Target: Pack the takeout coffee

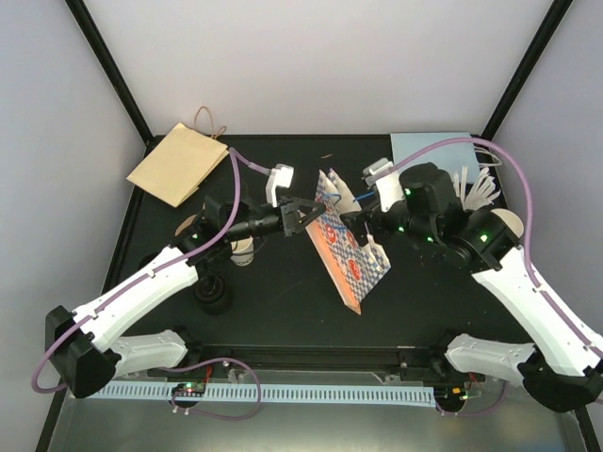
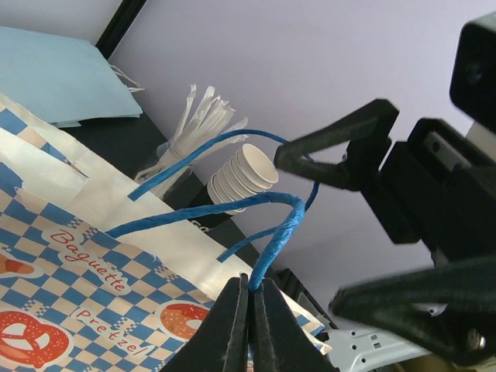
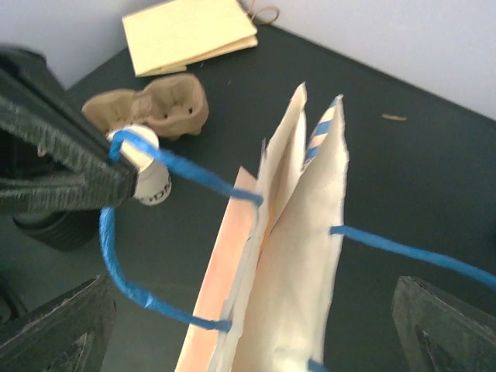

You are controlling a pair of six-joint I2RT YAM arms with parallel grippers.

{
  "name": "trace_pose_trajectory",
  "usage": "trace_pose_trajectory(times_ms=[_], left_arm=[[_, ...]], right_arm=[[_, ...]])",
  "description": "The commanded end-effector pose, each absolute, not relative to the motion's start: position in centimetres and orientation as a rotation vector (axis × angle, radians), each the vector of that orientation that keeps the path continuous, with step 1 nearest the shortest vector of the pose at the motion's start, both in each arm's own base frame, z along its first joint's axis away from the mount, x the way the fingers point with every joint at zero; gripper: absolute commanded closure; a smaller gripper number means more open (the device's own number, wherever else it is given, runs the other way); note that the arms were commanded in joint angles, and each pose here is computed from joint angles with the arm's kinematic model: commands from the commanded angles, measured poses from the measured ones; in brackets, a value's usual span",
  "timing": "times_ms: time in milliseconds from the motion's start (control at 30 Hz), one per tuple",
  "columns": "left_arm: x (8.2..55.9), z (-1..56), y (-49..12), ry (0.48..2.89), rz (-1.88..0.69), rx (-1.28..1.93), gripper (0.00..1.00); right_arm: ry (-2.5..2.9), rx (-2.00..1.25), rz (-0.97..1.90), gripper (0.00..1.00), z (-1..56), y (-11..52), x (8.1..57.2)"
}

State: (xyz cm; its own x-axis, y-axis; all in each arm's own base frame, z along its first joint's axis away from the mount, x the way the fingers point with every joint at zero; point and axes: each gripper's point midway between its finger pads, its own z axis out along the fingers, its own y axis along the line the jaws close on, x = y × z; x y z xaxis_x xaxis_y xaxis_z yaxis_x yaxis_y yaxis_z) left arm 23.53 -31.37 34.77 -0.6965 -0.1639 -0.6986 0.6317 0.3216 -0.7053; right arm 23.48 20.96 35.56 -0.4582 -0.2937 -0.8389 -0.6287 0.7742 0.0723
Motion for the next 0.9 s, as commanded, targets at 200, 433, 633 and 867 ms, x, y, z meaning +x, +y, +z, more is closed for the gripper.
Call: trace_pose_trajectory(times_ms=[200,433,633,867], left_arm=[[23.4,38.0,-31.6,1.806,-1.510,0.426,0.99],[23.4,38.2,-31.7,1.806,-1.512,0.428,0.98],[23.3,38.2,-31.7,1.805,-1.513,0.427,0.98],[23.2,38.0,-31.5,1.807,-1.520,0.411,0.98]], right_arm=[[2.151,-0.793,0.319,0.05,34.1,21.5,22.4],[2.214,-0.874,0.297,0.11,31.6,22.1,21.5],[2.221,-0.909,0.359,0.15,30.6,22.8,20.3],[2.198,-0.909,0.420,0.15,31.0,23.1,19.6]])
